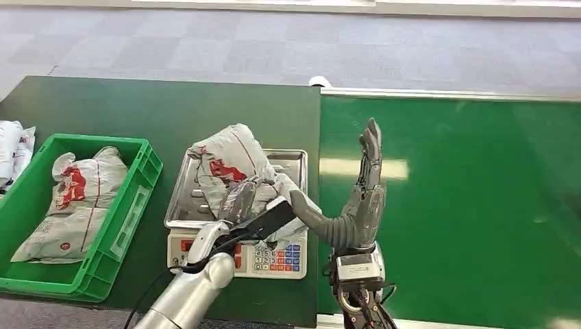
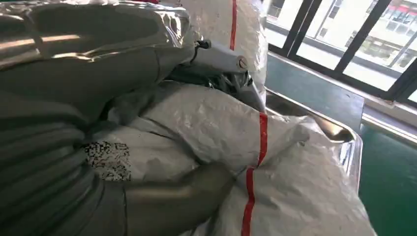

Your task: Moved the parcel from conveyor to table for the left to box.

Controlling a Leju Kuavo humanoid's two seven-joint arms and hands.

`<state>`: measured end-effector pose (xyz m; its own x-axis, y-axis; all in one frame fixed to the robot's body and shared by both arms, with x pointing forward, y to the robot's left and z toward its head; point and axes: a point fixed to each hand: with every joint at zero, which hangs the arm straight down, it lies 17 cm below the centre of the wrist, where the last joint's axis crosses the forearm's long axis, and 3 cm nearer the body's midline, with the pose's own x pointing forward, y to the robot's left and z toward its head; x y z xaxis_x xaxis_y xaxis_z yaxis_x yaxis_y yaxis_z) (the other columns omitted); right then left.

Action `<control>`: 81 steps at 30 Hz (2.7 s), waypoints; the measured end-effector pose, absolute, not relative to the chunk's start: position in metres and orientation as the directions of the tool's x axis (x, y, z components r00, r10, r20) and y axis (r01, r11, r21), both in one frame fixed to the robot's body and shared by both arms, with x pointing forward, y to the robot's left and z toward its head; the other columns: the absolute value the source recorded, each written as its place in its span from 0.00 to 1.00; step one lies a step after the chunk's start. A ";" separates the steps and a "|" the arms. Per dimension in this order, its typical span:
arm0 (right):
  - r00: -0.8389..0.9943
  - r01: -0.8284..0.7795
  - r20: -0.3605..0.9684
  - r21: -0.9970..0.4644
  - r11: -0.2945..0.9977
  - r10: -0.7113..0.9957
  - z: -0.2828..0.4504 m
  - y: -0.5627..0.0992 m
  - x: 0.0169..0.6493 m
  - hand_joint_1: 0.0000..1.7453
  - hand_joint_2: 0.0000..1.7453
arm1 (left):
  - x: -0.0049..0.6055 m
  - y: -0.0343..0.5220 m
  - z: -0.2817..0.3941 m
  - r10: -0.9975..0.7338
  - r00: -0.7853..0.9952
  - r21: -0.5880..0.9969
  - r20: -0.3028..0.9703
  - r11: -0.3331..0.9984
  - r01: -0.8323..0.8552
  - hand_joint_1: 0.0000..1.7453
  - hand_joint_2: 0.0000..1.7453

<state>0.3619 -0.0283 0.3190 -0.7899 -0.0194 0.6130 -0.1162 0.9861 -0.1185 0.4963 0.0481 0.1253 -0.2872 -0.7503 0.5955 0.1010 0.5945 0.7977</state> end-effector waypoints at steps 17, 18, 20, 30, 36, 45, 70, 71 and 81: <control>-0.782 -0.128 0.623 -0.135 0.983 -0.016 0.313 -0.027 0.361 0.00 1.00 | 0.496 0.041 0.134 -0.662 -0.337 0.728 0.669 0.676 0.115 0.99 1.00; -0.782 -0.129 0.623 -0.135 0.982 -0.017 0.313 -0.027 0.361 0.00 1.00 | 0.492 0.041 0.144 -0.607 -0.378 0.680 0.699 0.727 0.092 0.99 1.00; -0.782 -0.133 0.623 -0.133 0.982 -0.021 0.313 -0.027 0.361 0.00 1.00 | 0.479 0.045 0.178 -0.490 -0.481 0.568 0.727 0.823 0.022 0.98 1.00; -0.778 -0.131 0.627 -0.108 0.986 -0.035 0.313 -0.031 0.363 0.00 1.00 | 0.392 0.100 0.348 -0.491 -0.776 0.295 0.395 0.868 -0.399 0.97 1.00; -0.774 -0.128 0.632 -0.106 0.986 -0.033 0.310 -0.031 0.364 0.00 1.00 | 0.353 0.121 0.387 -0.528 -0.816 0.197 0.234 0.848 -0.492 0.98 1.00; -0.770 -0.126 0.638 -0.111 0.986 -0.027 0.306 -0.031 0.365 0.00 1.00 | 0.350 0.158 0.397 -0.573 -0.781 0.127 0.248 0.818 -0.560 0.97 1.00; -0.700 -0.199 0.714 -0.173 0.965 -0.017 0.279 -0.011 0.372 0.00 1.00 | 0.419 0.449 0.243 -0.658 0.057 0.397 0.751 0.381 -0.835 0.82 1.00; -0.697 -0.202 0.717 -0.174 0.964 -0.017 0.278 -0.011 0.373 0.00 1.00 | 0.420 0.452 0.238 -0.656 0.068 0.407 0.751 0.380 -0.831 0.82 1.00; -0.683 -0.225 0.730 -0.207 0.952 -0.003 0.269 -0.002 0.374 0.00 1.00 | 0.429 0.463 0.209 -0.643 0.166 0.491 0.747 0.366 -0.791 0.00 1.00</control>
